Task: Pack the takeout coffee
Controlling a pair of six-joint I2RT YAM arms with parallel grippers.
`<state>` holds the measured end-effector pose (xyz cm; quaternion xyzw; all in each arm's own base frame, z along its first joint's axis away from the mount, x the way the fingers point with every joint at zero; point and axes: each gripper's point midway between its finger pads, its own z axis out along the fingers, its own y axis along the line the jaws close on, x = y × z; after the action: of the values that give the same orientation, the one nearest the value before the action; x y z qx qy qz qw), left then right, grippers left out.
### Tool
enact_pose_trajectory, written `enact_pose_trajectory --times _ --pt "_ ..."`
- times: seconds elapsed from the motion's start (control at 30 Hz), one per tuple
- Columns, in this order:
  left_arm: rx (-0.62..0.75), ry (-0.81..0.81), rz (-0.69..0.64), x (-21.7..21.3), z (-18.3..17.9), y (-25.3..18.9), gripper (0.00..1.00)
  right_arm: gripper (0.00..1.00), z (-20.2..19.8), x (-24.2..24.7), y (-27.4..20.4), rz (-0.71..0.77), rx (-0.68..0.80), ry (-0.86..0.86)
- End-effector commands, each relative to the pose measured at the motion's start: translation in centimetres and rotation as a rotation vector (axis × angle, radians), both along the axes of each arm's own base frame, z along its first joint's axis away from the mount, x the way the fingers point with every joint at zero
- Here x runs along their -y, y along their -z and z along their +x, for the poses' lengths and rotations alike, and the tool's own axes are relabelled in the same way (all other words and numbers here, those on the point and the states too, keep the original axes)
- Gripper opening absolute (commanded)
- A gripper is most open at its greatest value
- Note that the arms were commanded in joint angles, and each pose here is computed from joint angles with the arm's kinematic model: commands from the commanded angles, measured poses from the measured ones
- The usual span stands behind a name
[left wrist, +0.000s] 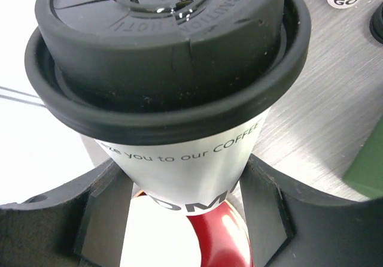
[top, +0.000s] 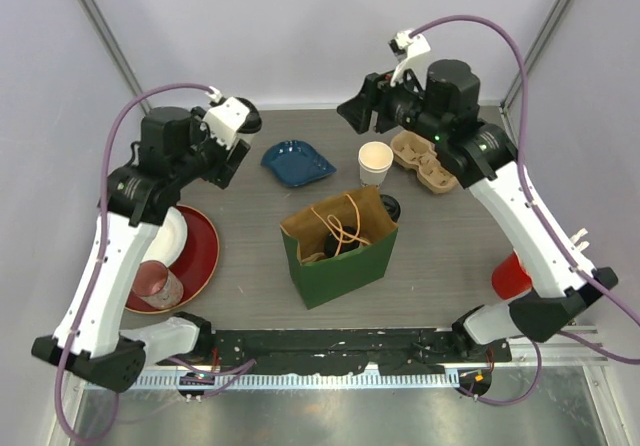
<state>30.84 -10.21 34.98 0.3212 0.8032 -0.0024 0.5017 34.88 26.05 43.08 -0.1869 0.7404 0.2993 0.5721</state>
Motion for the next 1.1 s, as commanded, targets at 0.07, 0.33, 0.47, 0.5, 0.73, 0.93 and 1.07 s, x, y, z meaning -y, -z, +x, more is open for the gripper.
enact_pose_trajectory --times 0.07,0.33,0.47,0.5,0.73,0.93,1.07 --pt "0.235 0.148 0.079 0.4 -1.7 -3.7 0.39 0.64 -6.7 -1.8 -7.8 0.231 0.146 -0.268" --pt "0.398 0.26 0.214 0.1 -4.8 -4.5 0.38 0.61 -9.6 -8.1 -6.5 0.192 0.128 -0.387" --pt "0.415 0.308 0.222 0.2 -6.1 -4.4 0.38 0.59 -10.6 -10.7 -5.6 0.111 0.159 -0.471" --pt "0.411 0.329 0.219 0.4 -6.4 -4.2 0.38 0.58 -10.8 -11.1 -5.4 0.104 0.163 -0.496" --pt "0.382 0.396 0.25 0.2 -8.3 -2.2 0.38 0.52 -10.4 -13.0 -5.4 0.104 0.158 -0.561" --pt "0.352 0.391 0.256 0.0 -8.6 -2.1 0.37 0.52 -10.5 -13.5 -4.9 0.101 0.147 -0.582" --pt "0.346 0.388 0.257 -0.1 -8.6 -2.0 0.36 0.53 -11.1 -14.1 -4.4 0.099 0.136 -0.61"
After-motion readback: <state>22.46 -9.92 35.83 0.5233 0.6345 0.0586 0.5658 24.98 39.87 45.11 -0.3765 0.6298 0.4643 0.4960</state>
